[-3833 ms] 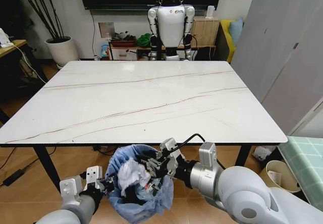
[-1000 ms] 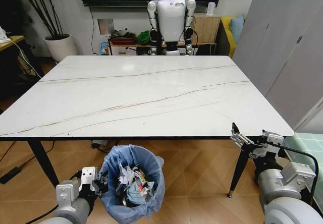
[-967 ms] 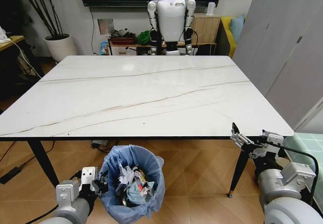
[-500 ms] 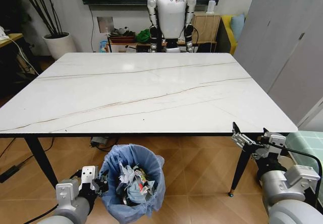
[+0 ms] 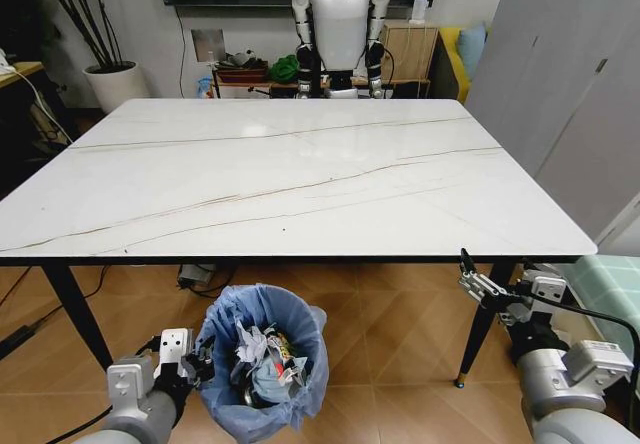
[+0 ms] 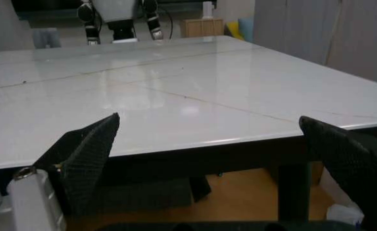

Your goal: Pick up the trash bin and place the trash from the table into it.

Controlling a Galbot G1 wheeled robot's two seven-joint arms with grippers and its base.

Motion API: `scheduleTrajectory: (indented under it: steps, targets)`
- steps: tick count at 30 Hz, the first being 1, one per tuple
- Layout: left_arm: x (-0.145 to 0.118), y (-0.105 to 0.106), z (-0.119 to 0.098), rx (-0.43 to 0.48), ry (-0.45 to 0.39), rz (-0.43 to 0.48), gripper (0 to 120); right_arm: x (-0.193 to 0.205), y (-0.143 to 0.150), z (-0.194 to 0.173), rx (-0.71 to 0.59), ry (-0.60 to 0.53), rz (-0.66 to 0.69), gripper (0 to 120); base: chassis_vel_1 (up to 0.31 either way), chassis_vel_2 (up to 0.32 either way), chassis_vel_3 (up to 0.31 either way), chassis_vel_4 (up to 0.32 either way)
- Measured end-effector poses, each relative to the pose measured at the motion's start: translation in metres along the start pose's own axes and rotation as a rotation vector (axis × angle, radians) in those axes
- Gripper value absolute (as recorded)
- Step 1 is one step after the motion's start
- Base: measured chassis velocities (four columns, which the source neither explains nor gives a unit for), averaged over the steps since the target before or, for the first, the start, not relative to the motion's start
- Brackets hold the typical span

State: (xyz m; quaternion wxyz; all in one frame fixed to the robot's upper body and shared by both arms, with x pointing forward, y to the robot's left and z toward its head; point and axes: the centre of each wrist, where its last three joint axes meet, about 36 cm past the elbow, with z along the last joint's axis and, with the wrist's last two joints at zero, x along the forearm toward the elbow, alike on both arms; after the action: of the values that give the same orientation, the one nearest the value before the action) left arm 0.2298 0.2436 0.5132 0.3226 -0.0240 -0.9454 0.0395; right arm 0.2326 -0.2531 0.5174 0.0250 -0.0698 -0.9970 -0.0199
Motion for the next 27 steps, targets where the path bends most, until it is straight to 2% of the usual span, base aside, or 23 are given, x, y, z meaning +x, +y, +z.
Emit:
scheduleTrajectory:
  steps: [13, 27]
  targets:
    - [-0.001, 0.000, -0.006, -0.014, -0.020, 0.017, 0, -0.004, -0.004, -0.004, 0.009, -0.068, 0.027, 100, 0.000, 0.000, 0.000, 0.000]
    - [-0.002, 0.000, -0.010, -0.016, -0.036, 0.033, 0, 0.008, 0.003, 0.007, 0.008, 0.008, -0.004, 100, 0.000, 0.000, 0.000, 0.000]
